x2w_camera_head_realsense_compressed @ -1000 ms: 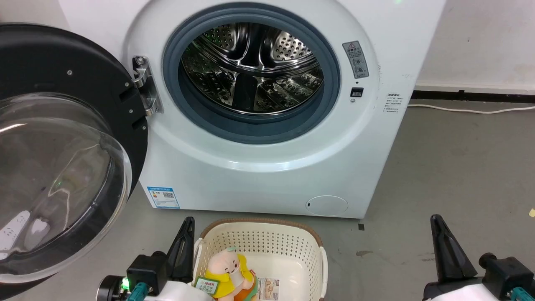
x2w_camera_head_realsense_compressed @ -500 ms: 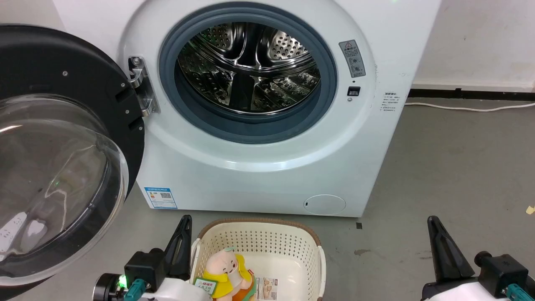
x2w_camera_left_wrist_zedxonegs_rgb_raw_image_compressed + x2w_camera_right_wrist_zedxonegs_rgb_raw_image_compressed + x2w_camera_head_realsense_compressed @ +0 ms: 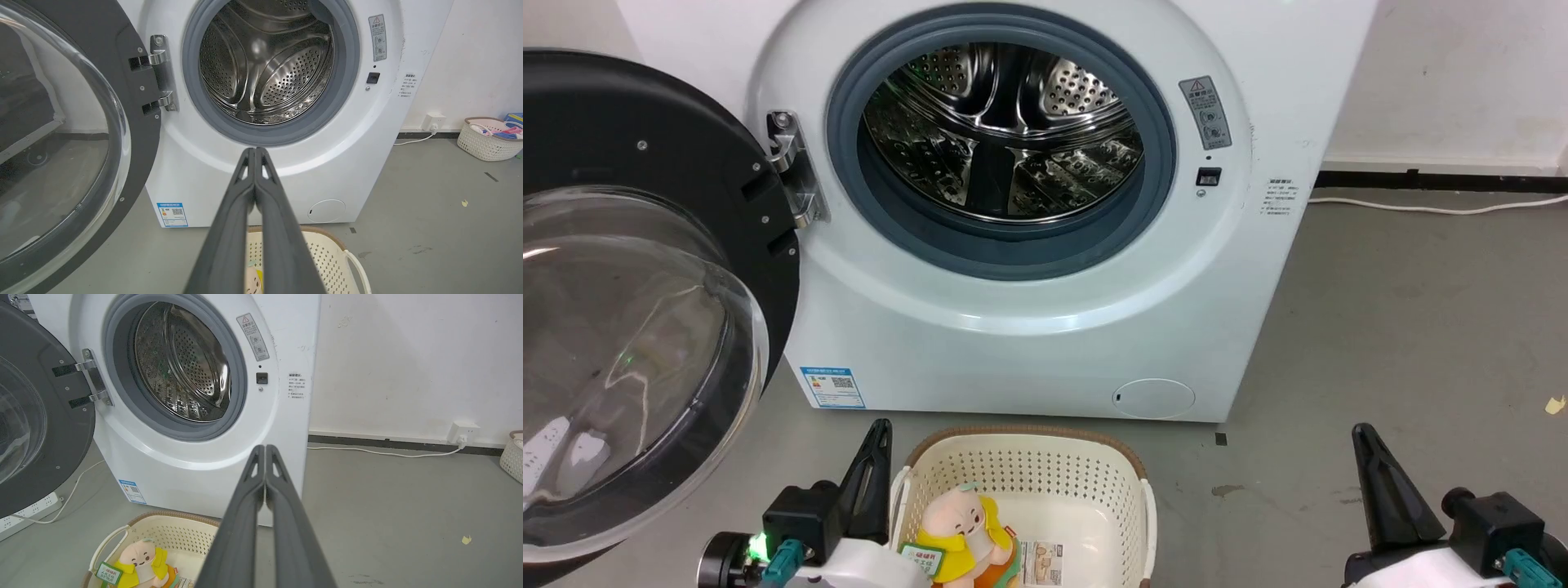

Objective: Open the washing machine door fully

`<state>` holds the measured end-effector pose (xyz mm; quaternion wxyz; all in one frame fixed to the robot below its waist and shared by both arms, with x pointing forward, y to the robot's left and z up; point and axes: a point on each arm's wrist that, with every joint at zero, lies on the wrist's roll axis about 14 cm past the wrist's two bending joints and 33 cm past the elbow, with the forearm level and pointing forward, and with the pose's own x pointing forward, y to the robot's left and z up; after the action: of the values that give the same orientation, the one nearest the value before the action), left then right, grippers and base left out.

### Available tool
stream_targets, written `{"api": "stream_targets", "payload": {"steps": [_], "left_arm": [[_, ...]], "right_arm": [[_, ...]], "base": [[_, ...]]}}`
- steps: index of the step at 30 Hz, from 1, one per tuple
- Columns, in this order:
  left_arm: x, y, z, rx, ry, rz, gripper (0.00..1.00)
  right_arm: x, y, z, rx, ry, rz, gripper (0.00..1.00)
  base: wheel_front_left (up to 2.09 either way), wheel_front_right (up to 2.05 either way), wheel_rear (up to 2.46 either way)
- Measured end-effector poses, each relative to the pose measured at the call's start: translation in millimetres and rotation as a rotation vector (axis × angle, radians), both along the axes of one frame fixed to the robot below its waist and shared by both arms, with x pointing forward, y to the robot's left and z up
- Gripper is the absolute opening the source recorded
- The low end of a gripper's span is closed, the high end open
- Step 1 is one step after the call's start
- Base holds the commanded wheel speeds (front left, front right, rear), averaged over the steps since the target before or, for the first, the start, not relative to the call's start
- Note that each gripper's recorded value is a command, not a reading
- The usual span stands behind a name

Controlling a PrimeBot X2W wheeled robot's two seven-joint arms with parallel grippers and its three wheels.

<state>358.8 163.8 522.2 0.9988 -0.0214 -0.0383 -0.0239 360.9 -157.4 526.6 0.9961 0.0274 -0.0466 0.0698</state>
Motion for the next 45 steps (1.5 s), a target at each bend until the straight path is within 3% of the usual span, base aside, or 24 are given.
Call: {"api": "stream_targets", "payload": {"steps": [45], "left_arm": [[7.6,5.9,2.4,0.048,0.044,0.020,0.00]], "right_arm": [[5.3,-1.8,-2.7,-0.061,0.060,-0.006,0.00]], "base": [[0.00,0.00,0.00]]}}
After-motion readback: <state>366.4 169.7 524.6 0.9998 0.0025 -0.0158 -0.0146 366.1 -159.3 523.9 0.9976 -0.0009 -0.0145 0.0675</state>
